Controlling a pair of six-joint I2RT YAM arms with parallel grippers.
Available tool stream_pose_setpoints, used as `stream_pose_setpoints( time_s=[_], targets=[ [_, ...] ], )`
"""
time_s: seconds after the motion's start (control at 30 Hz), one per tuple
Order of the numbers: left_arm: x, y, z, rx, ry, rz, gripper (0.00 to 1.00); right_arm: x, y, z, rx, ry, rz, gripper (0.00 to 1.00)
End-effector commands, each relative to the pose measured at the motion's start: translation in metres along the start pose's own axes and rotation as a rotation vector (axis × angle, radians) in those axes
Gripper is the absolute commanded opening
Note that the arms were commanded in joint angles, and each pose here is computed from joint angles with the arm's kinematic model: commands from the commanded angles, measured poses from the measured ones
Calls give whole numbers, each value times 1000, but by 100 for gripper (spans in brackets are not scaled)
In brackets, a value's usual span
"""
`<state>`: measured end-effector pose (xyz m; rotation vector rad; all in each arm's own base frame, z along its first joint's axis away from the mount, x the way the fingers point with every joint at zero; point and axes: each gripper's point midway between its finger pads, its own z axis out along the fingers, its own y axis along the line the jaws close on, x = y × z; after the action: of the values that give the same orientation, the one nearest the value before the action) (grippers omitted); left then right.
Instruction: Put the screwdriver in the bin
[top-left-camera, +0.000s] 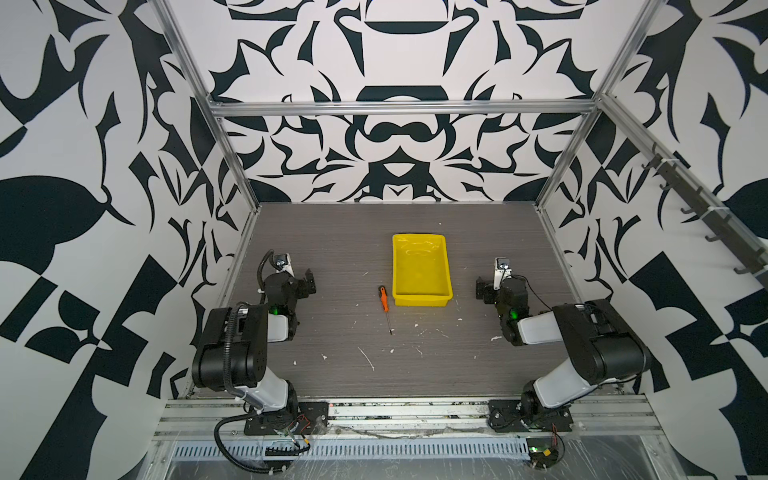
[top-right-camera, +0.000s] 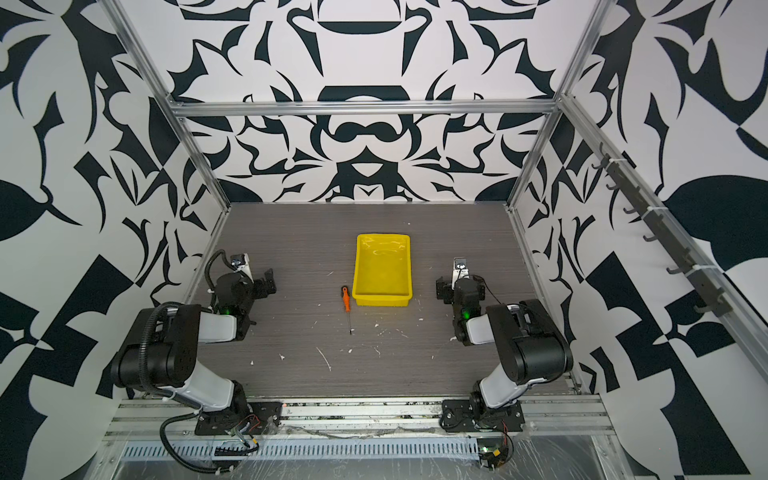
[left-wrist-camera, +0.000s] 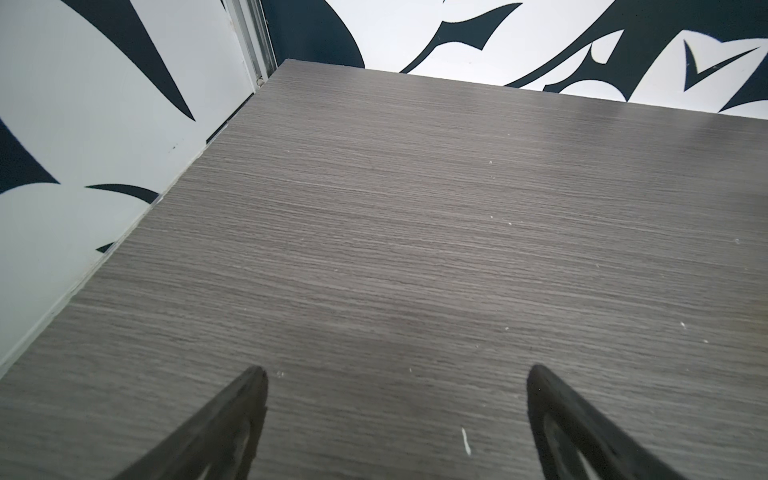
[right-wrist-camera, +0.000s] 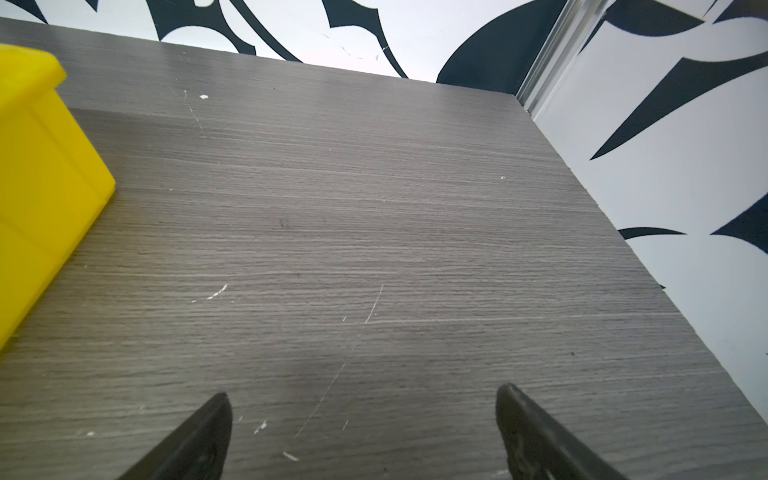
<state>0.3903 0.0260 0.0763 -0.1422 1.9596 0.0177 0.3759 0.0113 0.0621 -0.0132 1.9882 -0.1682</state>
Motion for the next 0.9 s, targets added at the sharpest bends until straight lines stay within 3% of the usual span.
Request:
stream_pose_setpoints(
  time_s=[0.0,0.43,0.53,0.67,0.8,0.87],
  targets=[
    [-13,-1,-1,8,-33,-8,100,-21,-3,-1,8,-63,14,100],
    [-13,-2,-3,9,-45,-8,100,-22,-5,-2,19,-71,22,100],
    [-31,-7,-14,36,-83,-3,100,-28,-9,-11,39,-111,39,100],
    [-54,1,-27,-27,40,-72,100,-53,-21,-34,75,-121,58,100],
    [-84,-24,-51,59,45,-95,100,-91,-36,-54,124,-46,195,100],
    [-98,-28,-66,64,22,-161,100,-97,-37,-61,122,16,226,100]
  ],
)
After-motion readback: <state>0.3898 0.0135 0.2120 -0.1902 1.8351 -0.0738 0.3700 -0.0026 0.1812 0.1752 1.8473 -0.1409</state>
